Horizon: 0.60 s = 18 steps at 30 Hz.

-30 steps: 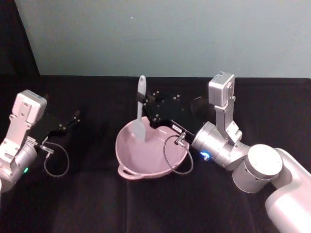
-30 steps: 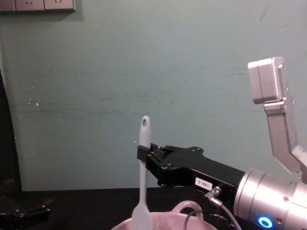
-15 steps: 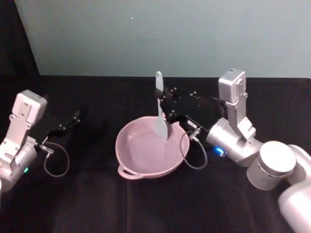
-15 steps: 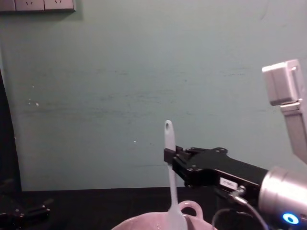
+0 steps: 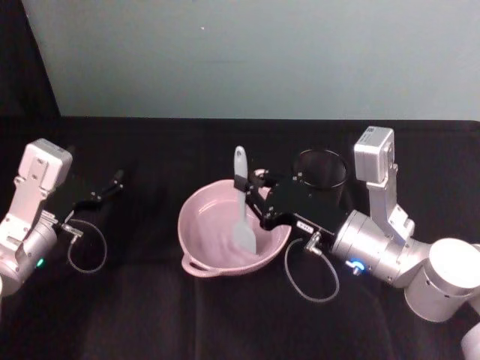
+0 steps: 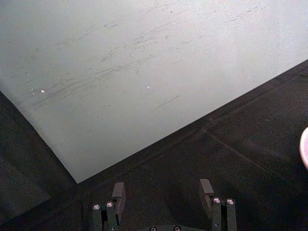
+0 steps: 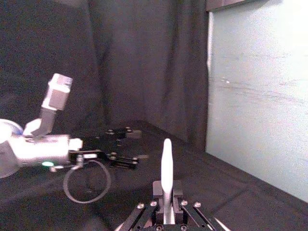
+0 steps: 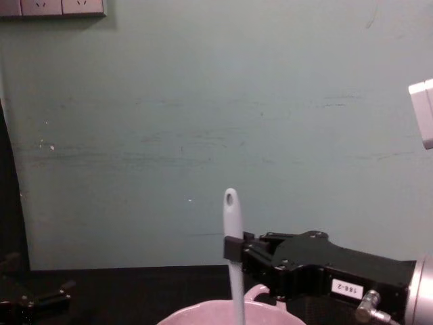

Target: Use the one hand to pick up the spoon and stir the clear water in the bowl.

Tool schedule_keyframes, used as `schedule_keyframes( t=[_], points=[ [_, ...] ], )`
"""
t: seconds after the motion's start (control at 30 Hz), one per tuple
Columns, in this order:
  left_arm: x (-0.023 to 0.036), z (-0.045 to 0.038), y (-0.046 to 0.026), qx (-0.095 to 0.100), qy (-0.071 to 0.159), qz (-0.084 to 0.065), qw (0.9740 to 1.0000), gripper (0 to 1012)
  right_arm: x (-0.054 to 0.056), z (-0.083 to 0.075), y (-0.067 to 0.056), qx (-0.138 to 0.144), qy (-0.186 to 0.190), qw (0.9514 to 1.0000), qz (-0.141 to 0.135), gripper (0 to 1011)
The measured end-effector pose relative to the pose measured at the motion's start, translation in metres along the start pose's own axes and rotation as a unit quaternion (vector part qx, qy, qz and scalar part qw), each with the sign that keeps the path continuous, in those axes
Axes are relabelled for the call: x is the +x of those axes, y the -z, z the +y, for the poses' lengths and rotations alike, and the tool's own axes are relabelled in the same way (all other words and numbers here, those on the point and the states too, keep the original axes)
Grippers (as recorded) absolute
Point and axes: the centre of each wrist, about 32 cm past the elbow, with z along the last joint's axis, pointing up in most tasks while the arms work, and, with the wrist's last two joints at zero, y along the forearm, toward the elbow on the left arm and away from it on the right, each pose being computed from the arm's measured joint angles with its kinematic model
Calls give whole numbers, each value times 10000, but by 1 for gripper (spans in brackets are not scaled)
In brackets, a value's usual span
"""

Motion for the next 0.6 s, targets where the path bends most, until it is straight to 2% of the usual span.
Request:
schedule_keyframes(
  t=[0.3, 0.6],
  points=[
    [0, 0, 0, 0, 0, 0, 10000, 1011, -162, 114, 45, 188, -264, 9989, 326, 111],
    [0, 0, 0, 0, 0, 0, 10000, 1011, -182, 291, 127, 343, -229, 9983, 407, 111]
  ],
)
